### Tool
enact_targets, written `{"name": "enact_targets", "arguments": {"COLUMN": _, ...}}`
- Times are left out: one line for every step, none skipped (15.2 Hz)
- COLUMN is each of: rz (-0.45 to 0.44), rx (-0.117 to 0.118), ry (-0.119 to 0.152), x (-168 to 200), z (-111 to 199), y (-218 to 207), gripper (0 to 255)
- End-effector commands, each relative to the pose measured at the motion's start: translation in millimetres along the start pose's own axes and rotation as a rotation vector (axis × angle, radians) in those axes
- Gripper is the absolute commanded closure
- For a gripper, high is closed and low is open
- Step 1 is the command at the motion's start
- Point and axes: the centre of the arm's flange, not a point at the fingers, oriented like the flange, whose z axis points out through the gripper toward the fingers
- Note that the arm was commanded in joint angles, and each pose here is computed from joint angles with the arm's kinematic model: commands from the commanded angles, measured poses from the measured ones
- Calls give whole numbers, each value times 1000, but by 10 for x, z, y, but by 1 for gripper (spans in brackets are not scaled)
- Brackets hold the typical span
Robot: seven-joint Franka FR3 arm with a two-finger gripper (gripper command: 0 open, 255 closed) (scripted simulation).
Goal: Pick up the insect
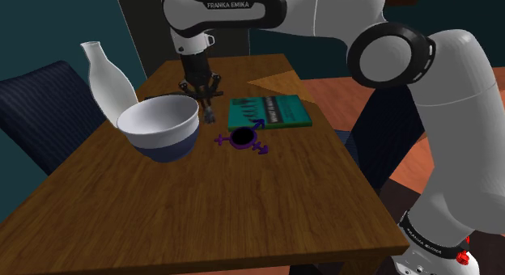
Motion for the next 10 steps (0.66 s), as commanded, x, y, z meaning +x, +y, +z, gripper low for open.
{"name": "enact_targets", "arguments": {"rz": -1, "rx": -4, "ry": -6, "x": -6, "z": -75, "y": -5, "gripper": 255}}
{"name": "enact_targets", "arguments": {"rz": -1, "rx": -4, "ry": -6, "x": -9, "z": -128, "y": -3, "gripper": 255}}
{"name": "enact_targets", "arguments": {"rz": -1, "rx": -4, "ry": -6, "x": -12, "z": -180, "y": -1, "gripper": 255}}
{"name": "enact_targets", "arguments": {"rz": -1, "rx": -4, "ry": -6, "x": -14, "z": -233, "y": 1, "gripper": 255}}
{"name": "enact_targets", "arguments": {"rz": -1, "rx": -4, "ry": -6, "x": -17, "z": -286, "y": 3, "gripper": 255}}
{"name": "enact_targets", "arguments": {"rz": -1, "rx": -4, "ry": -6, "x": -20, "z": -338, "y": 5, "gripper": 255}}
{"name": "enact_targets", "arguments": {"rz": -1, "rx": -4, "ry": -6, "x": -22, "z": -391, "y": 7, "gripper": 255}}
{"name": "enact_targets", "arguments": {"rz": -1, "rx": -4, "ry": -6, "x": -25, "z": -443, "y": 9, "gripper": 255}}
{"name": "enact_targets", "arguments": {"rz": -1, "rx": -4, "ry": -6, "x": -25, "z": -451, "y": 9, "gripper": 255}}
{"name": "enact_targets", "arguments": {"rz": -1, "rx": -4, "ry": -6, "x": -25, "z": -452, "y": 9, "gripper": 255}}
